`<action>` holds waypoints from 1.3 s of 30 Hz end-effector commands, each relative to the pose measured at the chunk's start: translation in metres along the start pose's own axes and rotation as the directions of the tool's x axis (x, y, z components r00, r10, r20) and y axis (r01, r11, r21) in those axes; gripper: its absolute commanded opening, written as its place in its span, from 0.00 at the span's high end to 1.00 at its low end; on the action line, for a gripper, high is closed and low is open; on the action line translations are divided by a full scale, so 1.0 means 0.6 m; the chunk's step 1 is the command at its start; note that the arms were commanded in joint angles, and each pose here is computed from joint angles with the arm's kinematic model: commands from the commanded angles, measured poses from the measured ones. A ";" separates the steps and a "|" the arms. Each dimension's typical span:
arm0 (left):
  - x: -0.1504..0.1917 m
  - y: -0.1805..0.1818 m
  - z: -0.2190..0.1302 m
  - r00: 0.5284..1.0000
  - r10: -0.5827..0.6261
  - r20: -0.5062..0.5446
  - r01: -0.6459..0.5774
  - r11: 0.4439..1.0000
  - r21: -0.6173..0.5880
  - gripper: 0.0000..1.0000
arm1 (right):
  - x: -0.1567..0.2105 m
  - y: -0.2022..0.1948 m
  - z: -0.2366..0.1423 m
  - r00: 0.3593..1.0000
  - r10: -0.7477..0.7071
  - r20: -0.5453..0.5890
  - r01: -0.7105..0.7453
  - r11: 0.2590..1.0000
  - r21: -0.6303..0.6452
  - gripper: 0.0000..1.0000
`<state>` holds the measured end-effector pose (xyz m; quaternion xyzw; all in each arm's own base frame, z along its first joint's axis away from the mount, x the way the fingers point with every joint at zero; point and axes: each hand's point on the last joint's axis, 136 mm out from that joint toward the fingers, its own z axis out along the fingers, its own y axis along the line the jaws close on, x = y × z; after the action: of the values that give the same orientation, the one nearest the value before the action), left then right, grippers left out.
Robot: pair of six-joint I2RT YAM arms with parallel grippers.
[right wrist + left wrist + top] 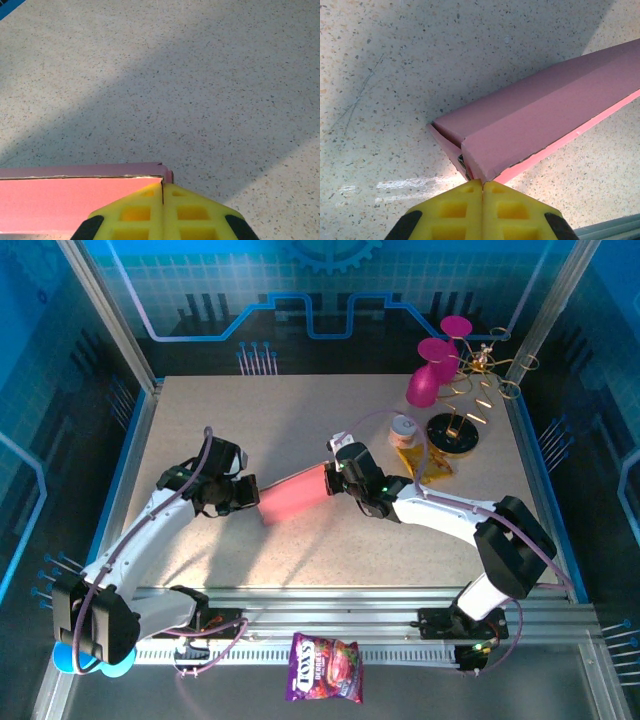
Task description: Fold the paper box
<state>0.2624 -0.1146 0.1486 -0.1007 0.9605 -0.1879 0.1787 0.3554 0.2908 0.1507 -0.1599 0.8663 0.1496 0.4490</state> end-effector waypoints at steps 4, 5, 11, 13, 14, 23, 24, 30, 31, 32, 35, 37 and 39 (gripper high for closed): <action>0.044 0.028 0.015 0.997 0.012 -0.076 -0.015 0.999 -0.041 1.00 | 0.048 0.005 0.011 0.997 -0.032 -0.076 0.033 0.999 0.007 1.00; 0.046 0.029 0.016 0.997 0.013 -0.078 -0.016 0.999 -0.044 1.00 | 0.050 0.003 0.012 0.996 -0.037 -0.079 0.038 0.999 0.008 1.00; 0.048 0.027 0.014 0.996 0.005 -0.084 -0.009 0.999 -0.045 0.99 | 0.057 0.001 0.013 0.995 -0.046 -0.084 0.047 0.999 0.011 1.00; 0.042 0.020 0.004 0.997 -0.009 -0.075 0.006 0.999 -0.040 0.85 | 0.056 0.000 0.013 0.996 -0.046 -0.082 0.047 0.999 0.012 1.00; 0.038 0.015 -0.004 0.998 -0.022 -0.066 0.020 0.999 -0.032 0.74 | 0.057 -0.001 0.013 0.996 -0.046 -0.083 0.047 0.999 0.013 1.00; 0.026 -0.014 -0.080 0.914 -0.406 -0.008 0.406 0.912 0.062 0.39 | 0.063 0.000 0.012 0.995 -0.049 -0.086 0.050 0.999 0.009 1.00; 0.023 -0.013 -0.085 0.875 -0.485 -0.003 0.483 0.872 0.078 0.38 | 0.064 -0.001 0.012 0.995 -0.047 -0.088 0.048 0.999 0.010 1.00; 0.000 -0.029 -0.047 0.448 -0.887 -0.114 0.876 0.410 0.255 0.35 | 0.063 -0.001 0.011 0.995 -0.044 -0.087 0.045 0.999 0.009 1.00; -0.002 -0.033 -0.035 0.384 -0.912 -0.147 0.905 0.340 0.254 0.35 | 0.064 0.000 0.012 0.995 -0.044 -0.089 0.045 0.999 0.008 1.00; -0.001 -0.033 -0.026 0.325 -0.931 -0.164 0.930 0.283 0.236 0.35 | 0.063 0.000 0.012 0.995 -0.044 -0.089 0.045 0.999 0.007 1.00; -0.003 -0.037 -0.009 0.233 -0.955 -0.185 0.959 0.193 0.209 0.34 | 0.064 0.000 0.011 0.995 -0.043 -0.088 0.044 0.999 0.007 1.00; -0.008 -0.032 0.000 0.191 -0.965 -0.181 0.964 0.150 0.221 0.34 | 0.063 0.000 0.011 0.995 -0.040 -0.087 0.041 0.999 0.006 1.00; -0.012 -0.025 0.009 0.145 -0.973 -0.178 0.966 0.100 0.238 0.34 | 0.063 0.001 0.011 0.996 -0.038 -0.086 0.038 0.999 0.005 1.00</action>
<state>0.2606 -0.1260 0.1471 -0.6323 0.6814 -0.3659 0.0449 0.3571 0.2920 0.1485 -0.1607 0.8614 0.1511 0.4575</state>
